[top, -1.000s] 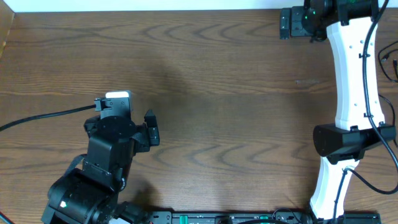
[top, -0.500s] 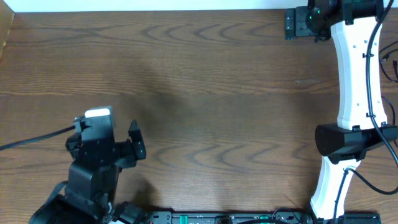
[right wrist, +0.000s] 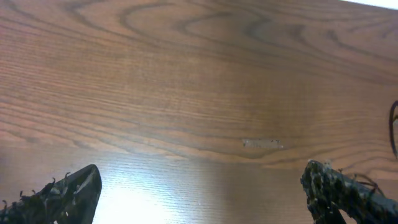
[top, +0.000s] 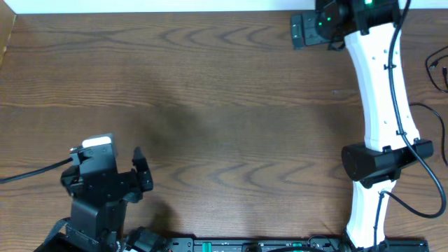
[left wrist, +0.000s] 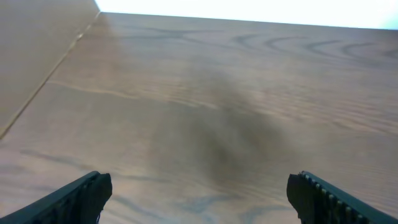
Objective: Untangle cables
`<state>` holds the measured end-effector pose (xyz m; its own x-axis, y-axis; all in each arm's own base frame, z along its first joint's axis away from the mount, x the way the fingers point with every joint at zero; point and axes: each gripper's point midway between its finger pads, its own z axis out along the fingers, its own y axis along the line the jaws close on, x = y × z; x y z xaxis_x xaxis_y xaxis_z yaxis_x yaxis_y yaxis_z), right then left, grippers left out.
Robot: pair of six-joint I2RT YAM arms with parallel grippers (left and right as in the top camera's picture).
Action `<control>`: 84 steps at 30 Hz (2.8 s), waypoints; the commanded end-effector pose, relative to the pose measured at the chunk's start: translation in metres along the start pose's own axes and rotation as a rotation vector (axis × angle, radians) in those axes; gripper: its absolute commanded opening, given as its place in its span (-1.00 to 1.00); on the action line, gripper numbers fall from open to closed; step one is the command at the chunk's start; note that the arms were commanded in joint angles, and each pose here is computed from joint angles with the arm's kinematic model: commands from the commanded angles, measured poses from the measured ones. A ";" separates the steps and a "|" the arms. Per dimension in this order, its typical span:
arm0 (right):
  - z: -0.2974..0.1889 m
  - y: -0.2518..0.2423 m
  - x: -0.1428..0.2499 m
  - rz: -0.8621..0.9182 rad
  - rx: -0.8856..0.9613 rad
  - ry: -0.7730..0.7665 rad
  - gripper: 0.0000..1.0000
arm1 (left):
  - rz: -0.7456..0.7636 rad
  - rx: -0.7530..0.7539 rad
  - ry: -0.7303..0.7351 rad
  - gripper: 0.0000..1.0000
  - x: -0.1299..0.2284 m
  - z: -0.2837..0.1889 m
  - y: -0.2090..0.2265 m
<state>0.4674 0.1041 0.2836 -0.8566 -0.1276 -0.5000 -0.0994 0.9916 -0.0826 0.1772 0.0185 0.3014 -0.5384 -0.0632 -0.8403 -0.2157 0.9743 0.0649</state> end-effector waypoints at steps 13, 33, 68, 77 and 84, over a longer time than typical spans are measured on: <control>0.000 -0.078 0.010 0.150 0.099 0.041 0.98 | -0.013 0.040 -0.126 0.96 -0.035 -0.005 -0.009; -0.005 -0.112 0.029 0.230 0.230 0.097 0.87 | 0.013 -0.024 -0.116 0.96 -0.054 0.025 -0.027; -0.072 -0.107 0.140 0.207 0.176 -0.065 0.98 | -0.045 -0.068 -0.111 0.96 -0.054 0.027 -0.015; -0.105 -0.109 0.134 0.197 0.173 -0.224 0.98 | -0.056 -0.061 -0.122 0.96 -0.057 0.027 -0.016; -0.104 -0.104 0.122 0.202 0.139 -0.306 0.99 | -0.042 0.028 -0.117 0.96 -0.058 0.026 -0.031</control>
<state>0.3239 -0.0144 0.3280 -0.6555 0.0596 -0.7529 0.1639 0.9844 -0.0647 0.2354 0.0047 0.3255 -0.4465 -0.0731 -0.8918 -0.2548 0.9658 0.0484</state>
